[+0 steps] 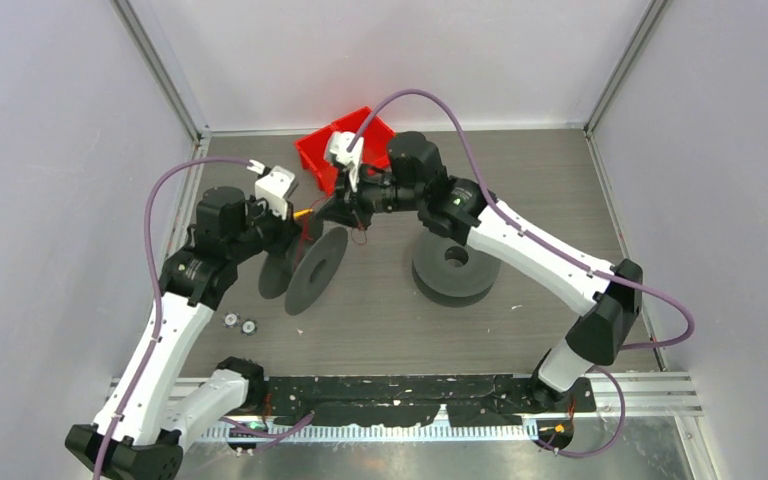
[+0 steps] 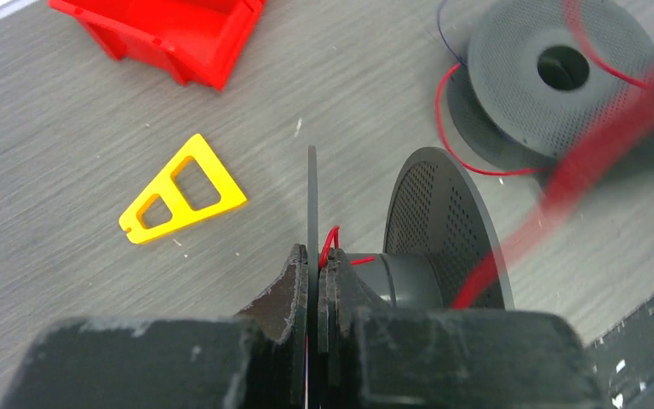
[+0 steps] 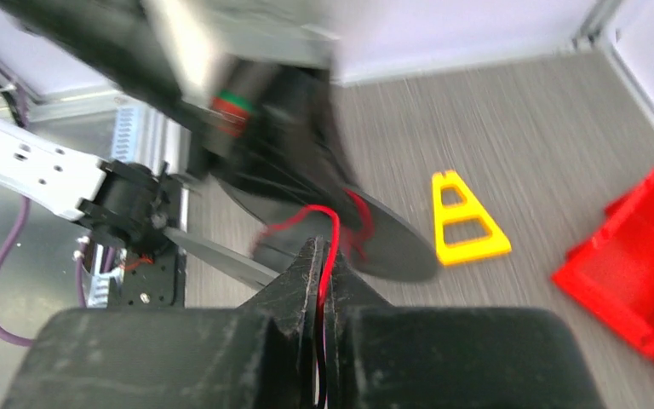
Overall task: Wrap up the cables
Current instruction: Wrap the cable around the cable reel.
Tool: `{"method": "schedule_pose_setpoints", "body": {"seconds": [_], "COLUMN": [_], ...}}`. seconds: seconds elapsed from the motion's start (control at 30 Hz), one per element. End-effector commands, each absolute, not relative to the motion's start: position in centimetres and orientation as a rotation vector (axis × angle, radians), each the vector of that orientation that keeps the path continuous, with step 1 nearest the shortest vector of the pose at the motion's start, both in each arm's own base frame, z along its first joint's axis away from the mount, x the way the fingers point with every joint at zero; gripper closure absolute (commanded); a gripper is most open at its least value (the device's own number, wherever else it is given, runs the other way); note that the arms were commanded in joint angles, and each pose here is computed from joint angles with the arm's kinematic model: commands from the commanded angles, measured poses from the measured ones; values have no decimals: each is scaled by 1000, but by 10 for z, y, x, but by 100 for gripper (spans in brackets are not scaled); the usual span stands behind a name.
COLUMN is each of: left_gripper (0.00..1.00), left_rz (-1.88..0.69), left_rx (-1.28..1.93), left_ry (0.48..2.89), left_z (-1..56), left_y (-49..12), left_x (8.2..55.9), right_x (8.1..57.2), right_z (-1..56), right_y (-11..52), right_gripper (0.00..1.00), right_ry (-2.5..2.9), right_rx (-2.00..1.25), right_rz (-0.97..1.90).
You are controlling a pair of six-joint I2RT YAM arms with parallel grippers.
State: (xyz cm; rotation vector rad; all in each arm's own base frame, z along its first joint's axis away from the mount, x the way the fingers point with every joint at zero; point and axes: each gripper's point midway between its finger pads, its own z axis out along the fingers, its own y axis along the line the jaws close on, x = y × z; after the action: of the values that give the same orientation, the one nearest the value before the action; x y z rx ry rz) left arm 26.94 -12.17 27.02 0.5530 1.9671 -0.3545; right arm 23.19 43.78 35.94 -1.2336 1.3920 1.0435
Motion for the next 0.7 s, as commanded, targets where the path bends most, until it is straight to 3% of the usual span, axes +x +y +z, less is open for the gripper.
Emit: {"method": "schedule_pose_setpoints", "body": {"seconds": [0.0,0.13,0.33,0.5,0.67], "left_gripper": [100,100,100,100,100], "left_rz": [-471,-606,-653,-737,-840], "left_rx": [701,608,404,341,291], "left_ry": [1903,1894,1803,1659,1540], "left_z": [292,320,379,427,457], "left_y": [-137,-144,-134,-138,-145], "left_x": [243,228,219,206,199], "right_x": [266,284,262,230,217], "right_z": [331,303,253,244,262], "right_y": [406,383,372,378,389], "right_gripper": [93,89,85,84,74], "right_ry": [1574,1624,1571,1400,1257], "right_rx": [-1183,-1184,-1226,-1229,-1155], "right_rz": [1034,997,1061,1222,1301]}}
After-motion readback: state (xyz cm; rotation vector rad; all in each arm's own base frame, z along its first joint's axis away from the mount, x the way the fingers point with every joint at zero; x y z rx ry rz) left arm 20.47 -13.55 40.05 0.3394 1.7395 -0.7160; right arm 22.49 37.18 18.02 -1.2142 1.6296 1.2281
